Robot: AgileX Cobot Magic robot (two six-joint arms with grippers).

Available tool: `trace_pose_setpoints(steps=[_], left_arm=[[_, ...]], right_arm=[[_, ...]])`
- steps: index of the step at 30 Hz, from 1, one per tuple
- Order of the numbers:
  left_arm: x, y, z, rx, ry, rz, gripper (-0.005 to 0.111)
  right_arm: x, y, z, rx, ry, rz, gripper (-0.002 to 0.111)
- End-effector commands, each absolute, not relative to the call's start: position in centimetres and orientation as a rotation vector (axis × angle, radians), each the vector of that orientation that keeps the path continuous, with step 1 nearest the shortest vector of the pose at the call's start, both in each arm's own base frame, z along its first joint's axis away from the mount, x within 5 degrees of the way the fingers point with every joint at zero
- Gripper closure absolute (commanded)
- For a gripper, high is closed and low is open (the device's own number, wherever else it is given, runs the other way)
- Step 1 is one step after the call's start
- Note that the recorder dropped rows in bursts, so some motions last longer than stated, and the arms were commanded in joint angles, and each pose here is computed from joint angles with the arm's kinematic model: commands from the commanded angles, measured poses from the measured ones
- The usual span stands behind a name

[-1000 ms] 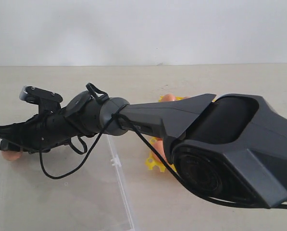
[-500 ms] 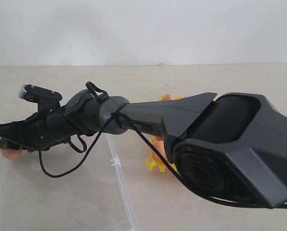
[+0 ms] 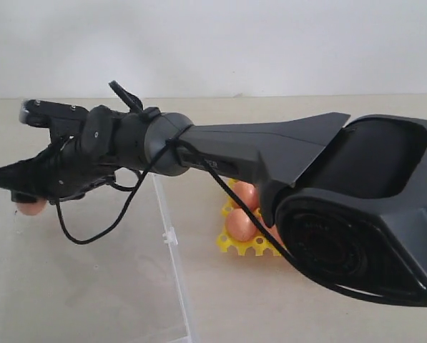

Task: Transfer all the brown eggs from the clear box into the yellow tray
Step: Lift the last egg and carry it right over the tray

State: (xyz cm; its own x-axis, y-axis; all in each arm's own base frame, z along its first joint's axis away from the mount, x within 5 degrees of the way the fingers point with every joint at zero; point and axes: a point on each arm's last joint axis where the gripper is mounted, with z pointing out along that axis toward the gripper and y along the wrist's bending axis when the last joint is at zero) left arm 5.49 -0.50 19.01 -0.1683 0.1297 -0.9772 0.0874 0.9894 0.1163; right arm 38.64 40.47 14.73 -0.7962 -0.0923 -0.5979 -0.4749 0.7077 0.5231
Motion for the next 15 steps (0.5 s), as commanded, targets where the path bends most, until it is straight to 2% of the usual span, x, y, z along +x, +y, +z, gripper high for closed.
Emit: trace_pose_setpoints(steps=[1, 4, 10, 15], left_arm=[[5.5, -0.5, 19.0, 0.158, 1.735, 0.029, 0.103], [5.5, -0.5, 19.0, 0.158, 1.735, 0.029, 0.103], [5.5, -0.5, 19.0, 0.158, 1.735, 0.029, 0.103], [5.5, -0.5, 19.0, 0.158, 1.735, 0.029, 0.103]], right_arm=[[37.5, 39.6, 17.3, -0.772, 2.322, 0.539, 0.109], [36.4, 40.1, 20.6, -0.891, 2.180, 0.428, 0.109], [35.0, 41.2, 25.8, -0.817, 1.994, 0.541, 0.109], [34.9, 41.3, 25.6, -0.775, 1.981, 0.576, 0.109]])
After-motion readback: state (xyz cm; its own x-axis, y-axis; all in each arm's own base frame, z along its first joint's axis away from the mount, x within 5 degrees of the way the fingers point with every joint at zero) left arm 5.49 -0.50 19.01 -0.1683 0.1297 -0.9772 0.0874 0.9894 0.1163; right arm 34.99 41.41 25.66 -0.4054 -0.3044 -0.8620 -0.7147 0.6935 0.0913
